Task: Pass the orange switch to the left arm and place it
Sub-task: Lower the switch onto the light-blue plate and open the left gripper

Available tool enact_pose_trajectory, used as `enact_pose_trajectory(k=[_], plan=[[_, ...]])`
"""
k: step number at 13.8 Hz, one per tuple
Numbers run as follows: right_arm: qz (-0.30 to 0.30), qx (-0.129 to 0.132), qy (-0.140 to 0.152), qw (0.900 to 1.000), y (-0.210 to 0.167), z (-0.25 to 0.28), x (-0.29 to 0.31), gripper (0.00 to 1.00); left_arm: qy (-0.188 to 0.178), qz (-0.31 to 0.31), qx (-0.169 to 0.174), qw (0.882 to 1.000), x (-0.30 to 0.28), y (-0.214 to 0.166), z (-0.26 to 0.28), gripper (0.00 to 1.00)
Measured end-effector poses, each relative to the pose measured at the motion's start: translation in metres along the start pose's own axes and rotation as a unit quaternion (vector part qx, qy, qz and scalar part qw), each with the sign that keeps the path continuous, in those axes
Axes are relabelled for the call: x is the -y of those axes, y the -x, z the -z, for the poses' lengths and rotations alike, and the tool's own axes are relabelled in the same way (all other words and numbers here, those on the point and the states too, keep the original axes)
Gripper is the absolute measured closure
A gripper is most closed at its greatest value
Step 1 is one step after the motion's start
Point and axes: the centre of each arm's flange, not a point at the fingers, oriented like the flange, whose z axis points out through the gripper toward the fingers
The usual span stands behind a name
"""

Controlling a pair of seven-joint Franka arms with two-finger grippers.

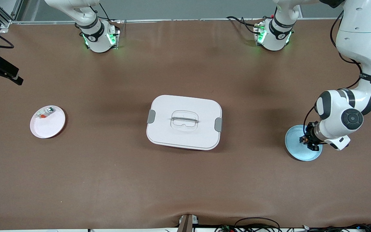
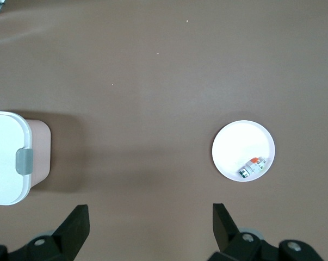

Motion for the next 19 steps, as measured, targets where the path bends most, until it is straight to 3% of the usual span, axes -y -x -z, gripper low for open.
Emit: enact_pose_trajectory(k=[12,14,19], plan=[[0.001,0.0,0.009,1.0,0.0,0.0,-0.002,0.0,-0.004,-0.002,0.001,1.0,0.001,0.003,-0.006,0.66],[0.001,0.0,0.01,1.0,0.0,0.0,-0.002,0.0,-0.002,-0.002,0.001,1.0,-0.001,0.002,-0.005,0.53],[0.001,0.0,0.01,1.0,0.0,0.0,-0.002,0.0,0.011,0.023,0.0,1.0,-0.01,0.007,0.006,0.02]])
